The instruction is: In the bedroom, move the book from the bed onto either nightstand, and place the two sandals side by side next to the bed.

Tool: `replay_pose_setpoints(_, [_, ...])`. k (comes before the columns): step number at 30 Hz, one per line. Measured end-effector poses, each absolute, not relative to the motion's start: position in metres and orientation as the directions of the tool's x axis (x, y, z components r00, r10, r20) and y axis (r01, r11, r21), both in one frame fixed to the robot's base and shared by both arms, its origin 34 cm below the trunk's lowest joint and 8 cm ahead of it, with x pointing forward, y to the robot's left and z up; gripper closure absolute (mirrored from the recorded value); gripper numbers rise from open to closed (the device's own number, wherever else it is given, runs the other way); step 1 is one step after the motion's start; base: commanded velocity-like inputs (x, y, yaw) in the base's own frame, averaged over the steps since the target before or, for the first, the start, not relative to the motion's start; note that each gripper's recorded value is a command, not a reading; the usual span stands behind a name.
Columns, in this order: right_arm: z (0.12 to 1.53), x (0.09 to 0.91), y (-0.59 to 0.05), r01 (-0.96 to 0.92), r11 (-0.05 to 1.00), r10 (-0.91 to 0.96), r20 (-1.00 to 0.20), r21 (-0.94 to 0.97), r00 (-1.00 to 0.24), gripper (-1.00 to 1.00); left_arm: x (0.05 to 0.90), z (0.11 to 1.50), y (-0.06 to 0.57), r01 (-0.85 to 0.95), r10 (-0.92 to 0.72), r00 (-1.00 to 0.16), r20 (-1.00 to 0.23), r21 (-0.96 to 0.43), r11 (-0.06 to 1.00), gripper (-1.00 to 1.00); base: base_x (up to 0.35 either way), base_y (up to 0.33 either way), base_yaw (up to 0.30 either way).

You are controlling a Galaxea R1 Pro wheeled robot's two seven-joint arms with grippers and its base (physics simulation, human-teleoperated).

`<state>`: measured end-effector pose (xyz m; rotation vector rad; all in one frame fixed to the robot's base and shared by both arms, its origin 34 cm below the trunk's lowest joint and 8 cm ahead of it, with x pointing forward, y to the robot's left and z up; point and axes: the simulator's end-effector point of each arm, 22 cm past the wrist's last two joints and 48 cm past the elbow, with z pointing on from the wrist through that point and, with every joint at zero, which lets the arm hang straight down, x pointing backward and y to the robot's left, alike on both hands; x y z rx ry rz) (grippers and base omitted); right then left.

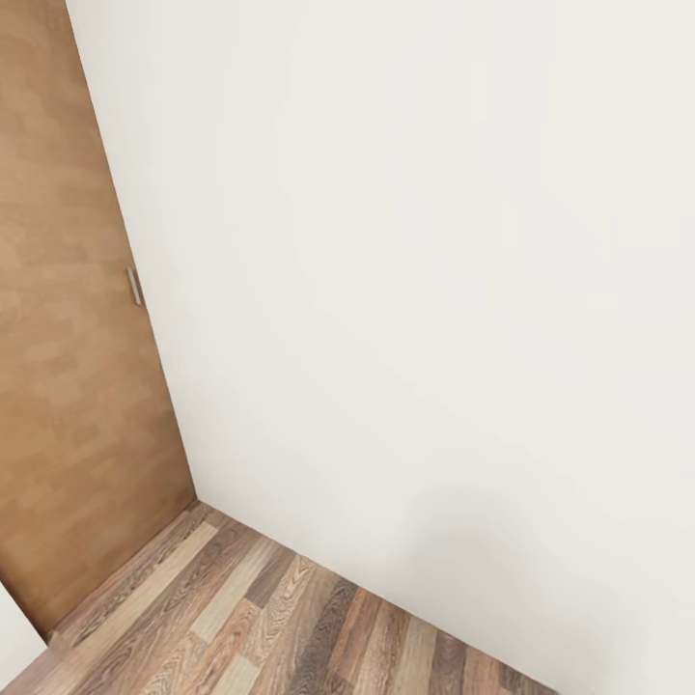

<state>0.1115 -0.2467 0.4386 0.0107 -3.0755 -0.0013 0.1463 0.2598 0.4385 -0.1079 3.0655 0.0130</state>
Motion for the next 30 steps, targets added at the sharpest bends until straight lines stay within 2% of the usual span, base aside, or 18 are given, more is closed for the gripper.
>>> replay_pose_setpoints(30, [0.4386, 0.1115, -0.2467, -0.007, 1.000, -0.007, 0.066, 0.001, -0.998, -1.00, 0.1463, 0.4385, 0.2596, -0.071, -0.070, -0.995, -0.074, 0.006, 0.997, -1.00, 0.000, 0.000, -0.068])
